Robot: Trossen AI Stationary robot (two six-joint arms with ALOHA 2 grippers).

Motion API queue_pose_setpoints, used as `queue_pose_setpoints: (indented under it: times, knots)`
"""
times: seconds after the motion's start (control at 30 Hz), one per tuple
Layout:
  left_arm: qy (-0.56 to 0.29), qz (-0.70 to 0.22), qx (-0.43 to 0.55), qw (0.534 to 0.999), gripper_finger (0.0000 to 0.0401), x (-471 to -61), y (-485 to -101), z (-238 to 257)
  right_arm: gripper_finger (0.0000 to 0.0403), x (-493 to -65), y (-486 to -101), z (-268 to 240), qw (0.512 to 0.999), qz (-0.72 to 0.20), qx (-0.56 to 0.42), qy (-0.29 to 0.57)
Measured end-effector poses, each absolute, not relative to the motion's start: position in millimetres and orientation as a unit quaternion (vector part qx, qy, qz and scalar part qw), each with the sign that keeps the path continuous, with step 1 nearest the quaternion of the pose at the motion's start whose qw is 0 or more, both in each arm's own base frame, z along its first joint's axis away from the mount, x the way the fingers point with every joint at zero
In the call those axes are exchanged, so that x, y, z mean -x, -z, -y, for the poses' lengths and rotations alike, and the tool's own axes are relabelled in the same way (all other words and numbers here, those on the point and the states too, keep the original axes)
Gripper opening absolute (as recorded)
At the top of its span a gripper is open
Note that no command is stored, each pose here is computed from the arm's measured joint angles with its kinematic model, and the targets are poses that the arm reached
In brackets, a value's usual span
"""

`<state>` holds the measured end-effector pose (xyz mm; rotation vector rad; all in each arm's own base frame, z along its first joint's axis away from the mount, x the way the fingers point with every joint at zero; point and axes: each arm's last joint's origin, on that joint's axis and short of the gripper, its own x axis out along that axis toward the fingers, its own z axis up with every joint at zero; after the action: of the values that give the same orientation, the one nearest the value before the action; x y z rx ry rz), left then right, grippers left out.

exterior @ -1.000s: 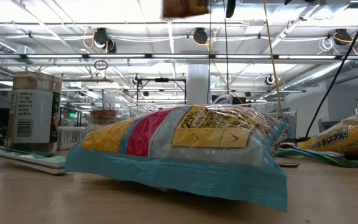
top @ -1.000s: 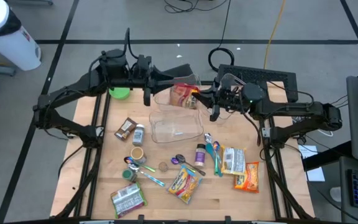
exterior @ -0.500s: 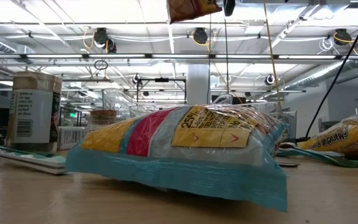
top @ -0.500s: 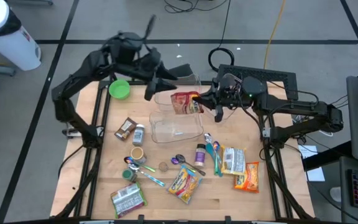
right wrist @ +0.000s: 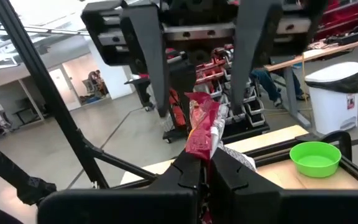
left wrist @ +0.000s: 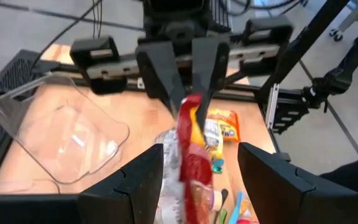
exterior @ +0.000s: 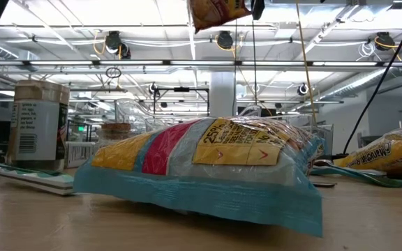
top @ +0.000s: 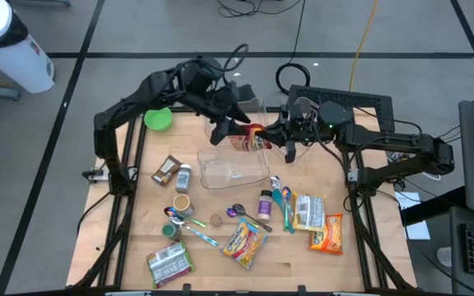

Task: Pick & Place Food Item
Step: Put the red noodle pack into the top left transparent bin

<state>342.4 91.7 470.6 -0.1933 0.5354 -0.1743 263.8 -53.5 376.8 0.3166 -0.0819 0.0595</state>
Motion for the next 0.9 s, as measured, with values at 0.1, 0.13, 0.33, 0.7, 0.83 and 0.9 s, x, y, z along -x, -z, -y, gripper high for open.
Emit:
queue_pose_setpoints:
  times: [0.1, 0.13, 0.33, 0.7, 0.83, 0.9]
  knots:
    - [0.081, -0.271, 0.093, 0.955, 0.0216, -341.4, -469.6, -91.8, 0.0, -263.8, -376.7, 52.6, 0.985, 0.039, -0.161, -0.04]
    - [0.073, -0.274, 0.092, 0.955, 0.0216, -341.2, -469.2, -92.1, 0.0, -263.8, -376.7, 52.5, 0.985, 0.038, -0.163, -0.041]
    - [0.061, -0.295, 0.096, 0.949, 0.0192, -338.8, -465.6, -92.4, 0.0, -263.9, -376.8, 52.3, 0.985, 0.038, -0.164, -0.044]
    - [0.072, -0.296, 0.085, 0.949, 0.0026, -338.8, -465.3, -90.7, 0.0, -263.8, -376.8, 51.8, 0.983, 0.036, -0.169, -0.053]
    - [0.084, -0.295, 0.059, 0.95, 0.0009, -339.7, -465.2, -87.2, 0.0, -263.8, -376.8, 51.7, 0.983, 0.036, -0.169, -0.054]
    - [0.089, -0.294, 0.05, 0.95, 0.0006, -340.2, -465.2, -85.1, 0.0, -263.8, -376.8, 51.7, 0.983, 0.036, -0.169, -0.054]
